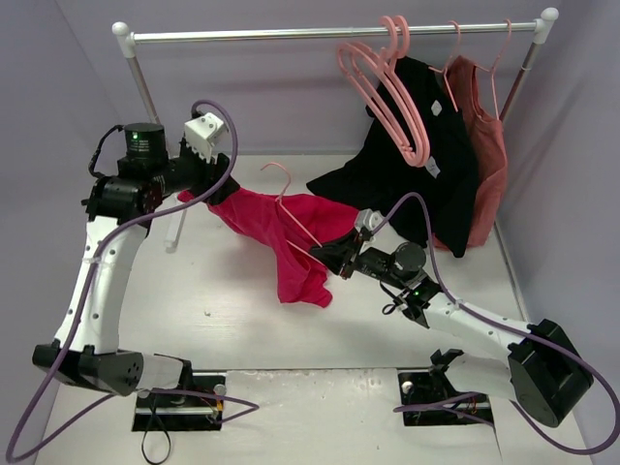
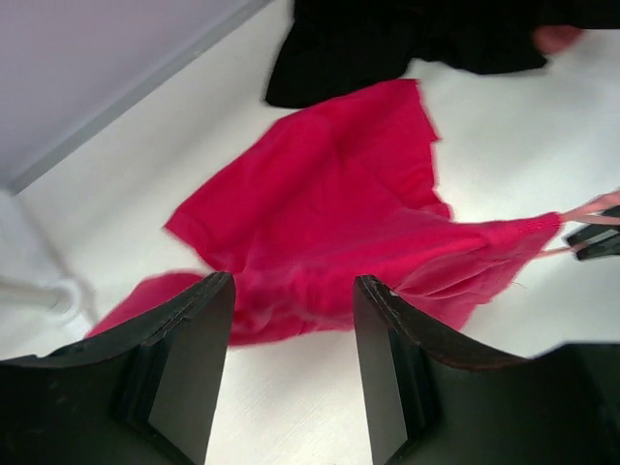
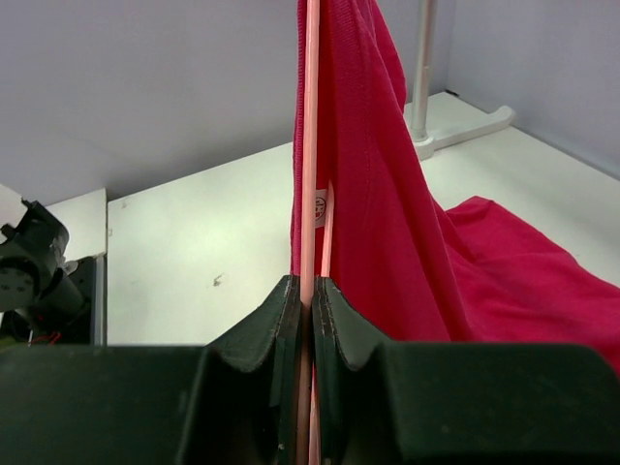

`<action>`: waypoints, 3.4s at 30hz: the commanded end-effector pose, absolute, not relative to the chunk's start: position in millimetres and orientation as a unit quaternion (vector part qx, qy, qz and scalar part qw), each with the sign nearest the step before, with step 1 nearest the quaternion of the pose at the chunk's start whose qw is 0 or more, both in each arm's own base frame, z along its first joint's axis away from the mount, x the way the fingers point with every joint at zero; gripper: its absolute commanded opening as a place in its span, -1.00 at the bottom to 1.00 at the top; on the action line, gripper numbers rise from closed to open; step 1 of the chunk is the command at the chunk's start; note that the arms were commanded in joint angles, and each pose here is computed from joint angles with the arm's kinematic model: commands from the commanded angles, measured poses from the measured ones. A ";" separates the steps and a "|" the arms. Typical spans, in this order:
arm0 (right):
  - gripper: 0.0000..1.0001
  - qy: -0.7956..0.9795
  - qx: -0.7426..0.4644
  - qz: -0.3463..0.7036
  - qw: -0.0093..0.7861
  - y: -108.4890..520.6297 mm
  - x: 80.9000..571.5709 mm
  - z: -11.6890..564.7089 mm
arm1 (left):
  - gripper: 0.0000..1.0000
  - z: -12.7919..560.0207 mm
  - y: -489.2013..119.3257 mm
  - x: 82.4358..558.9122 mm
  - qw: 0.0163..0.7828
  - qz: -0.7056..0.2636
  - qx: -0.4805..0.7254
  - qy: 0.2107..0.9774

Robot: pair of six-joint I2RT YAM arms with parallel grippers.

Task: Place the t-shirt on the hanger

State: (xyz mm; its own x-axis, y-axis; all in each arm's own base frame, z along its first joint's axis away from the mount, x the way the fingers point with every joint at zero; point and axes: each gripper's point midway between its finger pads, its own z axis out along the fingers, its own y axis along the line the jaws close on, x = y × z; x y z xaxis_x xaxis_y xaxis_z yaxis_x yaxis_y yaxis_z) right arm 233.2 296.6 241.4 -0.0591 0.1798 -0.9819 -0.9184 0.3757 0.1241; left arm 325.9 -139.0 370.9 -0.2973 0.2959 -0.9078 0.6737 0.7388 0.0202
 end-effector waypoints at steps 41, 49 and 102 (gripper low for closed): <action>-1.00 0.491 -0.357 0.482 0.632 311.1 239.5 309.7 | -0.57 349.2 -205.8 270.3 0.419 -0.438 0.455 0.652; -1.00 0.490 -0.359 0.475 0.636 312.0 244.1 319.4 | -0.39 340.6 -209.2 262.7 0.413 -0.455 0.451 0.648; -0.06 0.821 -0.008 0.420 0.386 297.6 282.2 135.4 | -1.00 296.6 -181.7 222.8 0.575 -0.246 0.356 0.695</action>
